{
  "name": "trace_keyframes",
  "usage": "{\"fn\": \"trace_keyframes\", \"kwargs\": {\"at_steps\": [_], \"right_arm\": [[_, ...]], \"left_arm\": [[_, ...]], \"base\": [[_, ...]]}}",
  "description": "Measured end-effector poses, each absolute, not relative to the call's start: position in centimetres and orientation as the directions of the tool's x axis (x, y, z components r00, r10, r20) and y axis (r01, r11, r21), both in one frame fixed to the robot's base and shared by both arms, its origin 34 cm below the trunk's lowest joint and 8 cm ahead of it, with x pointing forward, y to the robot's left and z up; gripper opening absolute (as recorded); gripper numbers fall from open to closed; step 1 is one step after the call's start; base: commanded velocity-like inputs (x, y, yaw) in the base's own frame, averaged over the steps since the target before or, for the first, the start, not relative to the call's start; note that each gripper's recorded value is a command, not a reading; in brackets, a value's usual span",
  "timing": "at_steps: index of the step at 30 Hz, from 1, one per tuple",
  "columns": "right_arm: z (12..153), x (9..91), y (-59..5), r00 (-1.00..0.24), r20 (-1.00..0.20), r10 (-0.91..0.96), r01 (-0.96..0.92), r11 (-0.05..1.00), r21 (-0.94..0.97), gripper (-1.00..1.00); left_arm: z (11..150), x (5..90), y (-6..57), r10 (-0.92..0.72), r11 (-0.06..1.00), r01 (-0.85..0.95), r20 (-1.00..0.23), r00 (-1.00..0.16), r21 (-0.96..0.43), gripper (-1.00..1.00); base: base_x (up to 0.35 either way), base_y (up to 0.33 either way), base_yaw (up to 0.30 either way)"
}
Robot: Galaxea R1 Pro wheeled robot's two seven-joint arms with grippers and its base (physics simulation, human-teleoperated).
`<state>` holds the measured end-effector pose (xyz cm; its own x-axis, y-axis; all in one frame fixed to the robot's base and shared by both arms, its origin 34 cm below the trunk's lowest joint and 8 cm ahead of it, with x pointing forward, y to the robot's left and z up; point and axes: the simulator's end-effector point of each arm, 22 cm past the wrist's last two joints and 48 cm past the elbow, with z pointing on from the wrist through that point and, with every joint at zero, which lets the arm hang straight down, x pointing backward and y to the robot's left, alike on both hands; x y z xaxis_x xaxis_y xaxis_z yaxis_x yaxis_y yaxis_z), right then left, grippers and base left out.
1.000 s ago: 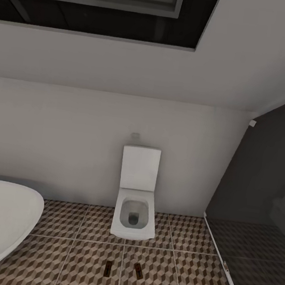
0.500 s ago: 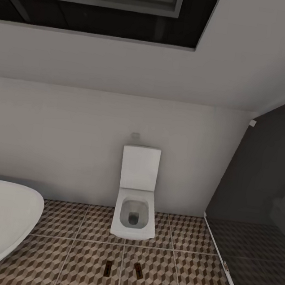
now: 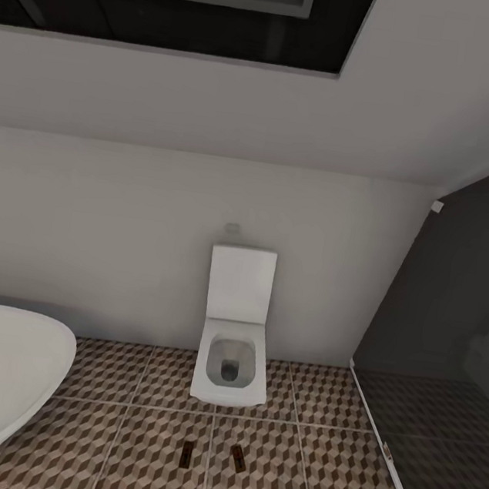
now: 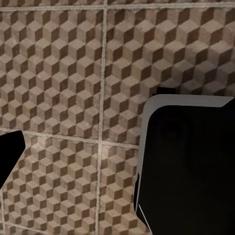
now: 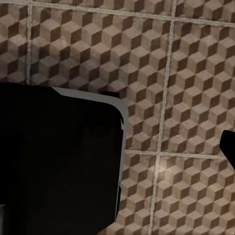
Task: Take the four mousetraps from the cabinet in the bathroom and place them on the bathroom floor. Make sure all four end up on the same floor surface, and ensure that at least two of them are either under or directly next to the same bathroom sink.
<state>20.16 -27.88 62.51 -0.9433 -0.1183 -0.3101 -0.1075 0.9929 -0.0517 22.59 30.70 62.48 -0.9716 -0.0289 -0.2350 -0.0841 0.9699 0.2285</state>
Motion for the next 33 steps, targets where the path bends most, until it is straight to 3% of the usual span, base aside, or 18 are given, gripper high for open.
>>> {"fn": "trace_keyframes", "kwargs": {"at_steps": [33], "right_arm": [[62.1, 18.2, -27.7, -0.958, -0.260, -0.118, -0.110, 0.993, -0.046, 1.00]], "left_arm": [[62.0, 20.6, 31.1, -0.028, 0.969, -0.072, -0.186, -0.982, 0.237, 1.00]], "base": [[0.000, 0.000, 0.000]]}}
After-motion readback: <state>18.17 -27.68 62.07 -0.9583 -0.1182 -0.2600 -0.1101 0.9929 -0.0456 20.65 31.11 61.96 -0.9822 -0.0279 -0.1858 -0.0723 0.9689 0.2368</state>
